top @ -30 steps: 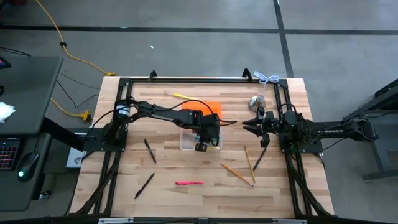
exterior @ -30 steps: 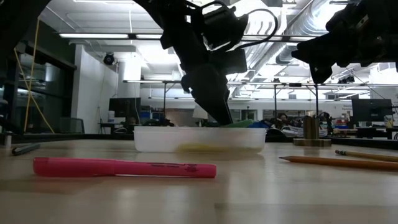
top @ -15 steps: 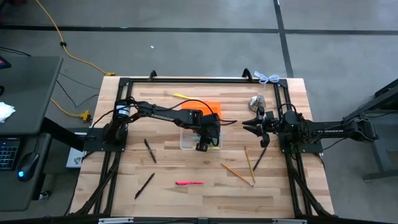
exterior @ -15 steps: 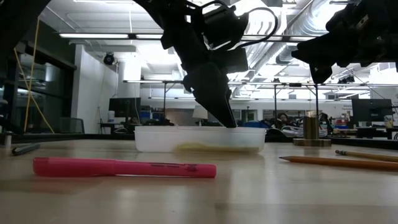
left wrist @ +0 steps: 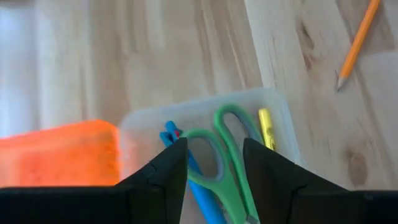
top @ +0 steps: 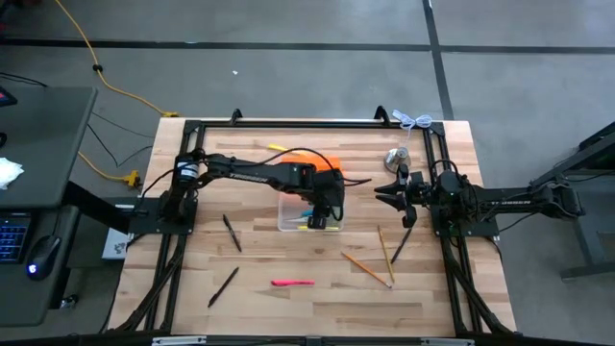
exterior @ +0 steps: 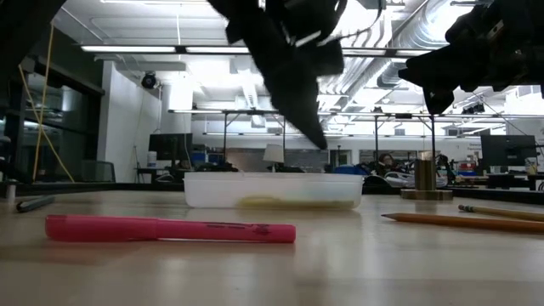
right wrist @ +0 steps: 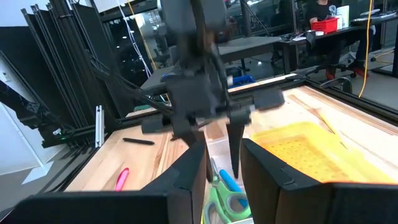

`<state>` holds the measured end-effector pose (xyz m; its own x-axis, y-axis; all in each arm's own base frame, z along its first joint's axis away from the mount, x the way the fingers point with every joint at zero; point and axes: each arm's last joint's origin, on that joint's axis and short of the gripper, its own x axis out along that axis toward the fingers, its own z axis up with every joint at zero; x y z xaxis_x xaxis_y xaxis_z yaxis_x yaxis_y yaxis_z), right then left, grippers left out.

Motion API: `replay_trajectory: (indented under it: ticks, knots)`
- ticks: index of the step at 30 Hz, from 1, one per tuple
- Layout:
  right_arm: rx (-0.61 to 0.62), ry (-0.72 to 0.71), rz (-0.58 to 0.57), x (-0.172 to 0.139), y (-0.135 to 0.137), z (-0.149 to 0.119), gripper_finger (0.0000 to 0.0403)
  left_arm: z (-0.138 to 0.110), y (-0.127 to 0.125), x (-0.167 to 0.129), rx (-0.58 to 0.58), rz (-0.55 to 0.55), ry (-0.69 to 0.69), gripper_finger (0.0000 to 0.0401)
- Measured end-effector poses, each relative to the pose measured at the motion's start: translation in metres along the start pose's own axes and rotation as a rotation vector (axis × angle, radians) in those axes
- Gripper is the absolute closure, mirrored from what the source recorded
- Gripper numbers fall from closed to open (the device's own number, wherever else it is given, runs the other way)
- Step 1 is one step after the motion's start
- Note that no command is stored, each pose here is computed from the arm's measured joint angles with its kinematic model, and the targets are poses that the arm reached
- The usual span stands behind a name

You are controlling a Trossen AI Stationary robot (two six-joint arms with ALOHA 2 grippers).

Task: Pick & place school supplies into a supply box
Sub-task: Put the top left black pen into the orange supply box

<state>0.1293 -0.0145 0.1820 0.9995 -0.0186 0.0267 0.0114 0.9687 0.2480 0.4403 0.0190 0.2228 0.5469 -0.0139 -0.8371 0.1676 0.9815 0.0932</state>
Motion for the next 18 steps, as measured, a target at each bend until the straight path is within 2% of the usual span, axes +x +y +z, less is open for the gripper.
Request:
replay_trajectory:
  ticks: [9,18]
  knots:
    - [0.000,0.003,0.008,0.000,0.000,0.000,0.0324,0.029,0.007,-0.046,-0.009,0.067,0.039,0.0219]
    - [0.000,0.004,0.012,0.000,0.000,0.000,0.0324,0.019,0.006,-0.075,-0.210,0.113,0.266,0.0219]
